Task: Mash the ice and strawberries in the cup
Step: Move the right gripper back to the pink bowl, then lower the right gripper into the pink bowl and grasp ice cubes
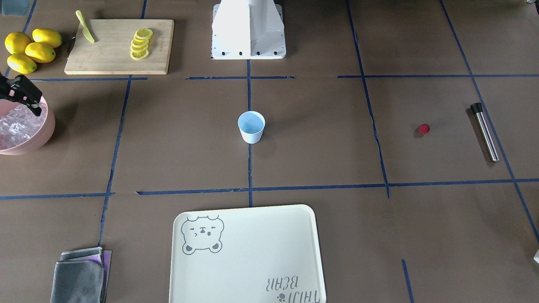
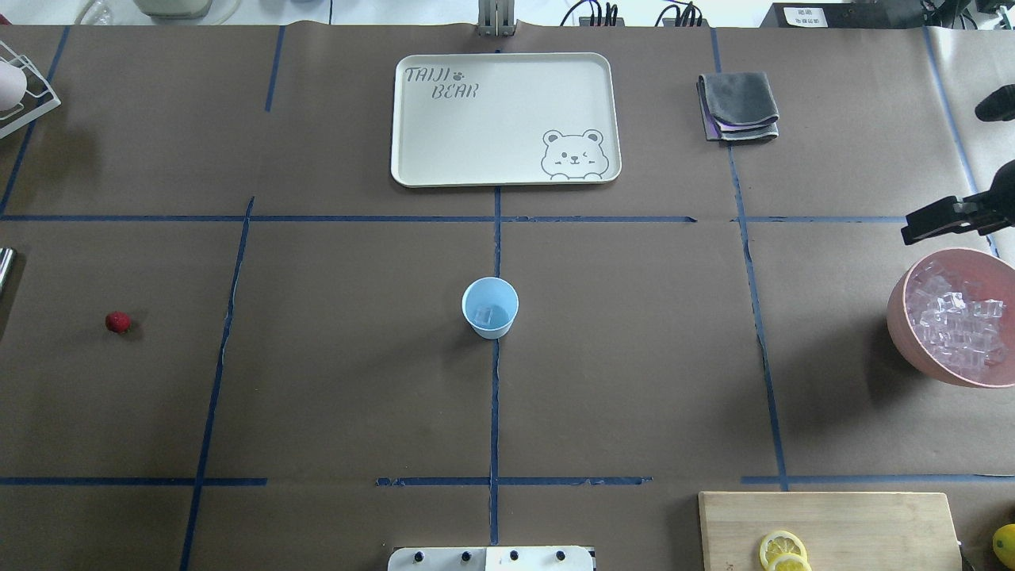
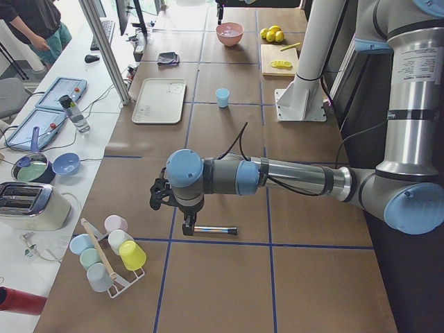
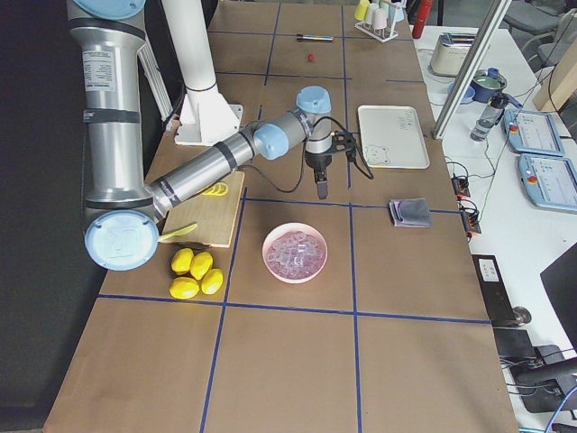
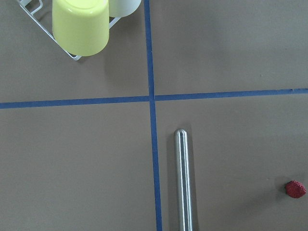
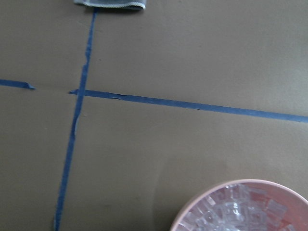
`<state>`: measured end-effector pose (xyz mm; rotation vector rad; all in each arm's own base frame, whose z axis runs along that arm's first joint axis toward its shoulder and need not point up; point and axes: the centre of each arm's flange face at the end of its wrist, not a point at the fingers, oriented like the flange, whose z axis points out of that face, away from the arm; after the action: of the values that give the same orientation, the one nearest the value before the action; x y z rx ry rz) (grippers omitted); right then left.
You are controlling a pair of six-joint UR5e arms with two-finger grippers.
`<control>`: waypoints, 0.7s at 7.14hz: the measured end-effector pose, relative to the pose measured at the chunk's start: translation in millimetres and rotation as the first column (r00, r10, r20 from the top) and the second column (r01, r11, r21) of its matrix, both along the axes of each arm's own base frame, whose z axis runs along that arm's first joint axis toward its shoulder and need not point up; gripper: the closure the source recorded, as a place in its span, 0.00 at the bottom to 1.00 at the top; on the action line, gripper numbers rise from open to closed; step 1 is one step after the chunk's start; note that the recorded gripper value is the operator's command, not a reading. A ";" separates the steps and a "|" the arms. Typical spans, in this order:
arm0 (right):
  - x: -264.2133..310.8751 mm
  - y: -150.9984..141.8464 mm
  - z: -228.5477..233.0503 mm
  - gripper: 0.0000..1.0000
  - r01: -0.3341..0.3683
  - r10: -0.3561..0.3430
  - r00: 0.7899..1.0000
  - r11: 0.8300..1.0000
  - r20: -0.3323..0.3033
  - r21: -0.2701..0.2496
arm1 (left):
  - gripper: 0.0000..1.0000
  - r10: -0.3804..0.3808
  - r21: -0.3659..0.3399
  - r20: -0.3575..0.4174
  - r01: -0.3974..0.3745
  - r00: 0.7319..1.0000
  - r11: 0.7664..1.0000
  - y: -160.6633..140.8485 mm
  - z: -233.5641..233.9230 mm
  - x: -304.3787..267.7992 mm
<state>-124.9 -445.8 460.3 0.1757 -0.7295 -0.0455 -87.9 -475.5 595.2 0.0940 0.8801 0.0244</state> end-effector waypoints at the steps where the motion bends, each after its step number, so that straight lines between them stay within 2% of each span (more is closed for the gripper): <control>1: 11.9 4.7 29.8 0.03 -0.006 0.006 1.000 1.000 -0.009 -0.016 | 0.00 -0.001 0.001 0.000 0.001 1.000 1.000 0.4 -1.5 0.1; 4: 26.8 14.6 87.2 0.28 -0.016 0.014 1.000 0.995 -0.024 -0.103 | 0.00 -0.003 0.012 0.001 0.003 1.000 1.000 0.7 -7.7 -0.1; 5: 26.7 16.9 98.3 0.29 -0.010 0.007 1.000 0.991 -0.019 -0.130 | 0.00 -0.002 0.015 0.001 0.002 1.000 1.000 0.7 -8.8 0.0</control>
<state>-98.2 -428.9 558.6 0.0535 -0.7103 0.0088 -87.9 -474.8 586.4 0.1089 0.8789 0.0289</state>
